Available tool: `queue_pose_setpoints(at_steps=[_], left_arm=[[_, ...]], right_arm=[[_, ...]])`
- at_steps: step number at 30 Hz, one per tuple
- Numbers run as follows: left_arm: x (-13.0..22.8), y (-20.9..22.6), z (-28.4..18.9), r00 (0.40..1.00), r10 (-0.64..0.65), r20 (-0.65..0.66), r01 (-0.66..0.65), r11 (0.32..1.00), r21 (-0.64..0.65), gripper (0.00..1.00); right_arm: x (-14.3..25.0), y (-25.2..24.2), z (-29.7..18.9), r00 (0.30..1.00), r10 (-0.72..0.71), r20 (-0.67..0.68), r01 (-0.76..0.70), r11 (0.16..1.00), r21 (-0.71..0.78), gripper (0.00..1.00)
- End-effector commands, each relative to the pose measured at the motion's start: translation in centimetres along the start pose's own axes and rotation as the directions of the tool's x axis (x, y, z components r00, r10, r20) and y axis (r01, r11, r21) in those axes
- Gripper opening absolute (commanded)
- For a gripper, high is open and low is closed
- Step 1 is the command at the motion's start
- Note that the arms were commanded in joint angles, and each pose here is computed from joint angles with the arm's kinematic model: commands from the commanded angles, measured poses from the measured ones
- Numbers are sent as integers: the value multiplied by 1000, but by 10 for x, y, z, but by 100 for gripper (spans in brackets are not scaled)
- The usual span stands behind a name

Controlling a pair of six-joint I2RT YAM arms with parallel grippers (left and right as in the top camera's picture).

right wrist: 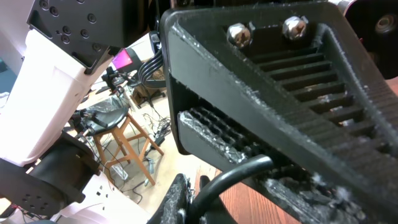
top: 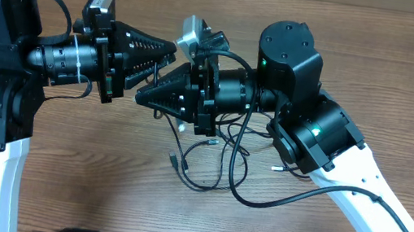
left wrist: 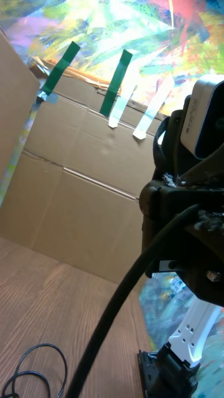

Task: Untangle cables

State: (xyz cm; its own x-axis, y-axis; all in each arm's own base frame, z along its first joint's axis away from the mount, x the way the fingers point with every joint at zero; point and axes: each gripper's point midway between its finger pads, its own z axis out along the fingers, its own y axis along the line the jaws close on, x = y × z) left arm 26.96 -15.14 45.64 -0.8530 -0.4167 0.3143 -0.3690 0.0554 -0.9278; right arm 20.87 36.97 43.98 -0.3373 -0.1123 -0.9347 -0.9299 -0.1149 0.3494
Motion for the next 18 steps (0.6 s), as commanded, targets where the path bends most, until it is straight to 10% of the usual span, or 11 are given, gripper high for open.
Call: queue_pose_setpoints(at_steps=[1,9,12,13,18], left_arm=[[0,-3,-1,1000,7,0,-7,1000,7,10],[-17,-1,-2,995,12,100,-12,1000,-9,4],[-30,1,-4,984,45,173,-41,999,-27,4],[-39,3,-6,972,75,222,-67,997,-44,4],[-65,7,-14,917,156,368,-125,986,-106,4]], right_arm=[[-5,1,-1,1000,-18,11,18,1000,3,4],[-2,-6,-2,1000,7,4,-7,999,38,4],[5,-18,-2,999,52,-8,-51,993,105,20],[9,-24,-3,997,75,-15,-72,988,140,41],[22,-40,-7,990,139,-35,-127,965,230,62]])
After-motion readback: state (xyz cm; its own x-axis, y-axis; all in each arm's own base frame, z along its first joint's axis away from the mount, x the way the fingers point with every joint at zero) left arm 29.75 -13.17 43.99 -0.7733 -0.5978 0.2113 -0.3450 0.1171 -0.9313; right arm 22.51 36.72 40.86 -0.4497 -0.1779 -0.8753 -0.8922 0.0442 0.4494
